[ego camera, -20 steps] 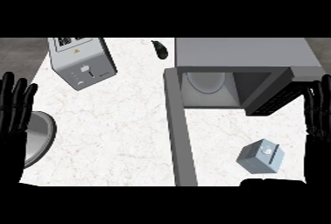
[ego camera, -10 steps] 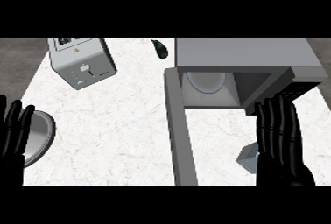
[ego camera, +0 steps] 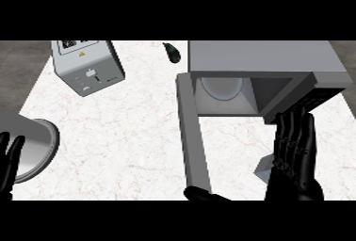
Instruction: Pick up the milk, place it into the microwave and close the microwave
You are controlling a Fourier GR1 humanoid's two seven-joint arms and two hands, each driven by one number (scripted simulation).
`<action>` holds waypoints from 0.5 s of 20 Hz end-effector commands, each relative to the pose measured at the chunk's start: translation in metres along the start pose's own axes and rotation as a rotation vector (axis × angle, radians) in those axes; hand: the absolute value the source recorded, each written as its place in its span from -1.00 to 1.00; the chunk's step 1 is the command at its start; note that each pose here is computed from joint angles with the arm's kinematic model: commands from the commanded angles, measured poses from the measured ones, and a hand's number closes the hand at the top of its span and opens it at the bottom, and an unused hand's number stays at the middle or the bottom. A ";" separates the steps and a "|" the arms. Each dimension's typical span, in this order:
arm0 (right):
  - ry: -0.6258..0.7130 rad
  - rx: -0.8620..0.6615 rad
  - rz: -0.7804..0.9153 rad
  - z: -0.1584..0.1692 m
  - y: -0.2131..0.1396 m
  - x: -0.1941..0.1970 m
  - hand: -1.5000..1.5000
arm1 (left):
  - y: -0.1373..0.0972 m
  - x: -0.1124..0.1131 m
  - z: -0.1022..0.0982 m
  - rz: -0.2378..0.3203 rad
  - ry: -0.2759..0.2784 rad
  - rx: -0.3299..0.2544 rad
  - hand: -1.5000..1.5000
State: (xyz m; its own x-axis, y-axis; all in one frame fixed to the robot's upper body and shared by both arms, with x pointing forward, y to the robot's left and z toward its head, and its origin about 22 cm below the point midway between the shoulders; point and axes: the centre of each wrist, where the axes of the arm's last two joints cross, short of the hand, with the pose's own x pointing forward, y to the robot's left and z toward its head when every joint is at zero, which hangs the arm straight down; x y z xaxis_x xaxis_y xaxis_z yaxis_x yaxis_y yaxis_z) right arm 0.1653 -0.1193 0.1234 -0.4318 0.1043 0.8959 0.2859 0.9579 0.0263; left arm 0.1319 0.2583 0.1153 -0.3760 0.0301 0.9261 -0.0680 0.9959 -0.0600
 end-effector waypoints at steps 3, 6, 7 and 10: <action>0.043 -0.076 0.055 -0.007 -0.012 -0.009 -1.00 | -0.004 -0.017 0.016 -0.017 -0.004 -0.006 -1.00; 0.058 -0.103 0.060 -0.002 -0.036 -0.017 -1.00 | 0.009 -0.002 0.018 0.005 0.001 0.016 -1.00; 0.075 -0.113 0.071 0.003 -0.025 -0.023 -1.00 | 0.000 0.009 0.017 -0.008 -0.017 0.004 -1.00; 0.095 -0.138 0.048 0.006 -0.032 -0.042 -1.00 | 0.007 -0.010 0.024 -0.013 -0.015 0.017 -1.00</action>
State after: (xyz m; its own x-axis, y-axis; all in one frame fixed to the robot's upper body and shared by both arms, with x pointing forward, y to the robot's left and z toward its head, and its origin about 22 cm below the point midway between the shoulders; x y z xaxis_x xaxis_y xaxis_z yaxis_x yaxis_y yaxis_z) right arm 0.1685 -0.1489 0.0955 -0.3538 0.1325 0.9259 0.3956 0.9182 0.0198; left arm 0.1143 0.2648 0.1105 -0.3876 0.0226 0.9216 -0.0770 0.9954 -0.0569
